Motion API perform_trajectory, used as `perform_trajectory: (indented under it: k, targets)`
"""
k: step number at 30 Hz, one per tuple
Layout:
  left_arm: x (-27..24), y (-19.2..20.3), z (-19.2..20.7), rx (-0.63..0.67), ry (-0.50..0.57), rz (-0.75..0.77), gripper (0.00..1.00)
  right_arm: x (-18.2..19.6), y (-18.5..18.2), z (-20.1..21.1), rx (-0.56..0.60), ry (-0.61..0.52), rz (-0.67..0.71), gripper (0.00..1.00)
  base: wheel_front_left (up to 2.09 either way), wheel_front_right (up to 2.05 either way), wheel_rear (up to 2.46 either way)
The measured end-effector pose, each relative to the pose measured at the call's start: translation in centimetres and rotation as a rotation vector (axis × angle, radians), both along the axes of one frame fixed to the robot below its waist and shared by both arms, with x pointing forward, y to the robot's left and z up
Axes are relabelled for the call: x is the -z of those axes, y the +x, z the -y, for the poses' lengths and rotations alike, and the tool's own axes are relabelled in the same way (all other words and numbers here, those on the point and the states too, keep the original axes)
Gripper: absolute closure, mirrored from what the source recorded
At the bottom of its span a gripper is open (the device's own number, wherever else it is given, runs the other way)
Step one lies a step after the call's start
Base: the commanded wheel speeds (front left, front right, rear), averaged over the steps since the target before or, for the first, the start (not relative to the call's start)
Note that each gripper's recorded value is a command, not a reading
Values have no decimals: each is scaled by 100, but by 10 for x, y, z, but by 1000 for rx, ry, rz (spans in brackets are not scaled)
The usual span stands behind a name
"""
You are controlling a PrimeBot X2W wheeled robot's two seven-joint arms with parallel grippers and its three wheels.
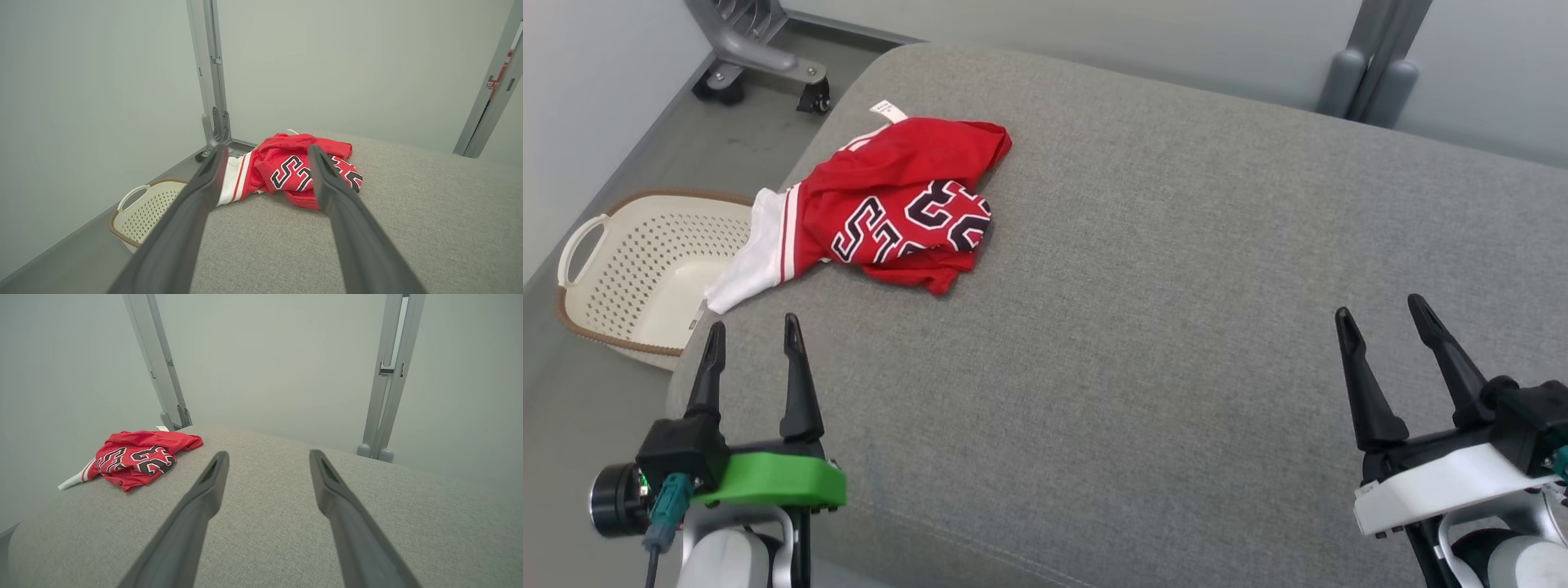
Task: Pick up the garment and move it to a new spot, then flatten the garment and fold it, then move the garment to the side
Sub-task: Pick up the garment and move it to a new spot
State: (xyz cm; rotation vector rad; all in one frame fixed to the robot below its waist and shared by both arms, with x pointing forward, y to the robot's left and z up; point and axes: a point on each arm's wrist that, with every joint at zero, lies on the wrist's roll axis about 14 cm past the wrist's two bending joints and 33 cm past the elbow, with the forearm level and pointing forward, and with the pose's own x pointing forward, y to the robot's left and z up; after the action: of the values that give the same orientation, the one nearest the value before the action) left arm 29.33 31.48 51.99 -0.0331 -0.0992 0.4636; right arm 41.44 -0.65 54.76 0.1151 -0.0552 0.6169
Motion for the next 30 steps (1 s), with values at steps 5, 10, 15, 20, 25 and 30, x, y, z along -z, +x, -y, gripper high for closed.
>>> perform_trajectory:
  k: [5, 10, 15, 20, 25, 30]
  targets:
    - [-8, 25, -8, 4, 10, 12, 0, 3, 17, -10, -37, -20, 2, 0, 0, 0, 0]
    - [1, 67, -12, 41, 7, -27, 0, 16, 37, -13, -47, -34, -13, 0, 0, 0, 0]
    - [48, 112, -14, 91, -42, -164, 0, 44, 58, -4, -23, -33, -69, 0, 0, 0, 0]
    - [110, 133, -11, 114, -119, -339, 0, 77, 71, 7, 10, -36, -133, 0, 0, 0, 0]
    - [154, 142, -6, 124, -186, -460, 0, 100, 75, 25, 65, -41, -185, 0, 0, 0, 0]
    - [159, 154, -4, 145, -188, -464, 100, 109, 75, 41, 116, -46, -203, 0, 0, 0, 0]
